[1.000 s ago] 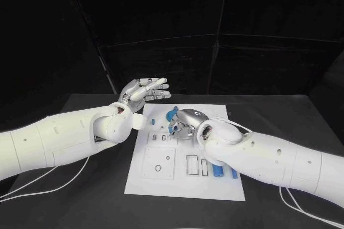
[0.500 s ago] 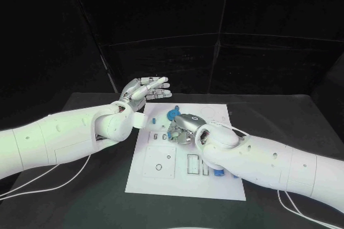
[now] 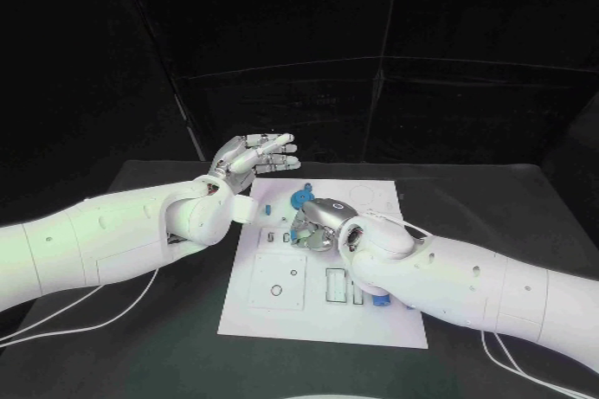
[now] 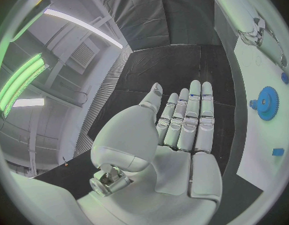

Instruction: Assemble the parts on the task board

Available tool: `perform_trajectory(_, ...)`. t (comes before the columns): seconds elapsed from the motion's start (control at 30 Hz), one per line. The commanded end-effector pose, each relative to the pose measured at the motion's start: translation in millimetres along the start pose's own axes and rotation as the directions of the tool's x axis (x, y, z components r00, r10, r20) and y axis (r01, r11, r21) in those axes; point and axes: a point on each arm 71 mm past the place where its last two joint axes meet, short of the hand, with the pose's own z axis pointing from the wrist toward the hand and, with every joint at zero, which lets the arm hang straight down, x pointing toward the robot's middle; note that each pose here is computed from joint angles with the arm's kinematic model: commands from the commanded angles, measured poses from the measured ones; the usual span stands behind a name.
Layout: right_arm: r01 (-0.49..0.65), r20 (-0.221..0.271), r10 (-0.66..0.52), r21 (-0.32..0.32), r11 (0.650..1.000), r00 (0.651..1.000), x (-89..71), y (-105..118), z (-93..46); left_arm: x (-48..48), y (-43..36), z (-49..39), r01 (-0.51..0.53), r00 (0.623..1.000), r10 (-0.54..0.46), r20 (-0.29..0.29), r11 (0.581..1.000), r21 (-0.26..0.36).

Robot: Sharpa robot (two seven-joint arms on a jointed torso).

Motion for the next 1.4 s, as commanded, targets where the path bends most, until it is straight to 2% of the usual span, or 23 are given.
perform_trajectory(0.03,0.003,-0.020,-0.003,0.017,1.000,1.000,2.9,-2.4,-0.2,1.9,-1.4,0.6,0.006,1.000,-0.006,-0.018,1.000,0.006)
perform_trajectory(0.4,0.014,-0.047,-0.012,0.041,0.999,0.999,4.6,-6.4,-0.3,2.5,-1.1,0.6,0.007,1.000,-0.007,-0.021,1.000,0.001)
perform_trajectory(1.4,0.016,-0.056,-0.014,0.046,0.999,0.998,5.7,-4.2,0.5,2.2,-0.4,0.9,0.009,1.000,-0.009,-0.024,1.000,-0.008)
